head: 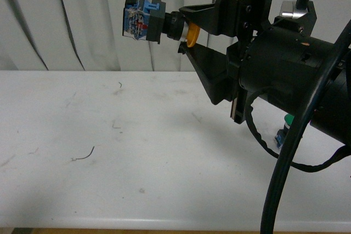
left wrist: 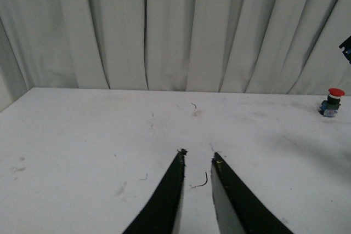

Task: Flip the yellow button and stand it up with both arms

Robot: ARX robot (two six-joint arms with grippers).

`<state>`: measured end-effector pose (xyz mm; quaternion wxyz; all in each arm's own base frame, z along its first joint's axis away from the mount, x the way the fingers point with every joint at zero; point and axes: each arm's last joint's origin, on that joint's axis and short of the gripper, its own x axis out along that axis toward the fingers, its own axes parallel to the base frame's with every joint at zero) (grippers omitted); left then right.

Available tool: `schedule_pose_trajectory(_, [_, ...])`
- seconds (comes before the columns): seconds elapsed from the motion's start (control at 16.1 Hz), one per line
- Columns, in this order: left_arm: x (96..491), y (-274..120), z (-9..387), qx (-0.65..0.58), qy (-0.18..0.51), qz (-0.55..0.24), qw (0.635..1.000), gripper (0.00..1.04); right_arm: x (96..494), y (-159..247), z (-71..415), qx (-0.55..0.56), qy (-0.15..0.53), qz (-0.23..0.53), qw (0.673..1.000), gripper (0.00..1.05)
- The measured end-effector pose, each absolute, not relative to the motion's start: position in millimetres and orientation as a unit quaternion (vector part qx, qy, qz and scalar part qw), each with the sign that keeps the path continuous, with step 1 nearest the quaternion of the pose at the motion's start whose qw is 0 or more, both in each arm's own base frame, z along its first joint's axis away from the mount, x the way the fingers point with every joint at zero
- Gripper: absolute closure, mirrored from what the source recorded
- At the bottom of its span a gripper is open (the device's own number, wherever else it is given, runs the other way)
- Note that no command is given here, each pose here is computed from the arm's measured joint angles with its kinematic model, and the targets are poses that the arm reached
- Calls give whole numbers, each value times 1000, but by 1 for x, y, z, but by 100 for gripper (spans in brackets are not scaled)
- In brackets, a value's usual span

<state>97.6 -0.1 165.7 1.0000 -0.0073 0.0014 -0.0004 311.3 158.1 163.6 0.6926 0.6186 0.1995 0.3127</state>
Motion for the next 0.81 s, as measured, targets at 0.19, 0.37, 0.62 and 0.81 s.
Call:
schedule_pose_trajectory(0.19, [98,0,166,-7,1,0,1000,54,311,150,178,582,142,308,739,68])
schedule_pose_trajectory(0.37, [98,0,166,-7,1,0,1000,19,317,131,212,461,8,266,847,68])
schedule_pose_trajectory(0.62, [98,0,166,-7,1,-1,1000,7,345,81,205,132,-43,98,986,69])
schedule_pose_trajectory(0.81, [98,0,166,-7,1,0,1000,7,366,46,206,-22,-27,0,999,69])
